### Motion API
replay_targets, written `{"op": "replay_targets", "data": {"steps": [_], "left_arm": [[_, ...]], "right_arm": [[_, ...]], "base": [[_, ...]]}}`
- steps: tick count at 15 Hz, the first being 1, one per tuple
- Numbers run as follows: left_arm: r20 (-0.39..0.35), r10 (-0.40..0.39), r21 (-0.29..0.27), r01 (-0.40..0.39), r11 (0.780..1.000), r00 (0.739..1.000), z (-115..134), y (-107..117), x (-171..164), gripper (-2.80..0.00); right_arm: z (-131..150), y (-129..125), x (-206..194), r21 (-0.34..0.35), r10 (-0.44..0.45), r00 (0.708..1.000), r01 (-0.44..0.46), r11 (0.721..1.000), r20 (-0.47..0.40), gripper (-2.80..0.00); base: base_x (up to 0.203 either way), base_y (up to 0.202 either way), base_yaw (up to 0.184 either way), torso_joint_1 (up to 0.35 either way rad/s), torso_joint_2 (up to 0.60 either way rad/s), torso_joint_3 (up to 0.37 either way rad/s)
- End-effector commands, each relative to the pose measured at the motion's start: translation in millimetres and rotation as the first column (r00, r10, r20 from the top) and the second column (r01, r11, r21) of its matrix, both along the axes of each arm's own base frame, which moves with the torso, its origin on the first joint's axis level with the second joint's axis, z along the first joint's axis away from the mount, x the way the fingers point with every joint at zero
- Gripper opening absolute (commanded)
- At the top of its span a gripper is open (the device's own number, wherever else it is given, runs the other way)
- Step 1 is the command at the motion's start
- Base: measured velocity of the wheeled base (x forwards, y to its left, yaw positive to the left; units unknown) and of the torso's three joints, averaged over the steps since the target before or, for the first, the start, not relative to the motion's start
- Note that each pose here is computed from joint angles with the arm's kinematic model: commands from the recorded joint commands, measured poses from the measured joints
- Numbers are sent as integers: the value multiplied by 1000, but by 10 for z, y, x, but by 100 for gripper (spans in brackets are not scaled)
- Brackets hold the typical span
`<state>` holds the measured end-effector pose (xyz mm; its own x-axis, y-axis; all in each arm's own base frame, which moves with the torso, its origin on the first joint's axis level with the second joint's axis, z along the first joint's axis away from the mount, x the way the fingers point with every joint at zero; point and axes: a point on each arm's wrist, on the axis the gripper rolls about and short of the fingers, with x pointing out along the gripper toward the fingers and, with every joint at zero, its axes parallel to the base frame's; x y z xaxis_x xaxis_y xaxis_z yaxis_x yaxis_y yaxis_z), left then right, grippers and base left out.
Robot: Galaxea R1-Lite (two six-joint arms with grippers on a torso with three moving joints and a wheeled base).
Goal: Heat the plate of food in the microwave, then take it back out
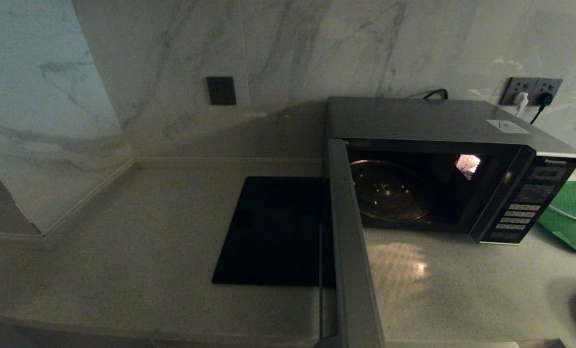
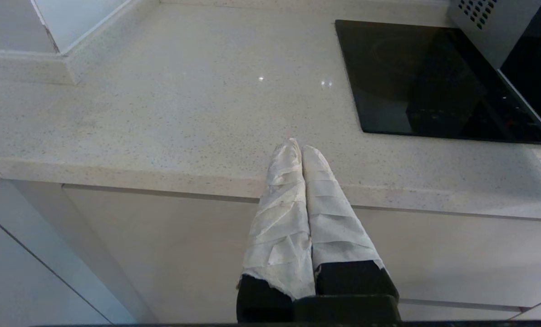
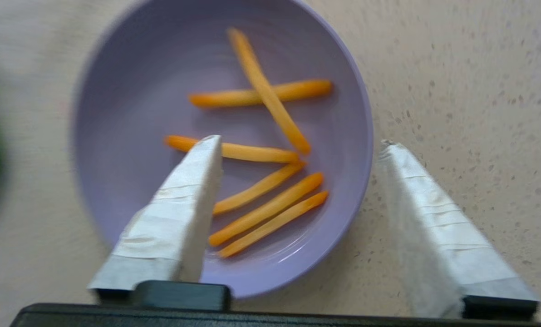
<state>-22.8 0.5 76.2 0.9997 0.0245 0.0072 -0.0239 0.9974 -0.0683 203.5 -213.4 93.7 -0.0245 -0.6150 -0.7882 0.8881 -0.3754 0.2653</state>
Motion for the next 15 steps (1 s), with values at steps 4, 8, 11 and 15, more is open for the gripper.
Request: {"op": "replay_targets", "data": {"steps": [4, 8, 11, 15], "left_arm": [[0, 0, -1, 0, 1000, 1000, 0, 0, 0, -280], [0, 1, -1, -1, 1000, 1000, 1, 0, 1, -280], [0, 0, -1, 0, 1000, 1000, 0, 0, 0, -280], [0, 0, -1, 0, 1000, 1000, 0, 0, 0, -280]], "right_arm": [[710, 222, -222, -189, 108, 991, -91, 978, 82, 0], [1319, 530, -422, -411, 335, 940, -282, 867, 61, 0], [1821, 1017, -501, -542, 497, 865, -382, 748, 75, 0], [2218, 1693, -795, -541, 727, 686, -596, 594, 42, -280]], "base": [[0, 0, 0, 0, 0, 0], [0, 0, 0, 0, 0, 0], [0, 0, 0, 0, 0, 0], [0, 0, 0, 0, 0, 0]]}}
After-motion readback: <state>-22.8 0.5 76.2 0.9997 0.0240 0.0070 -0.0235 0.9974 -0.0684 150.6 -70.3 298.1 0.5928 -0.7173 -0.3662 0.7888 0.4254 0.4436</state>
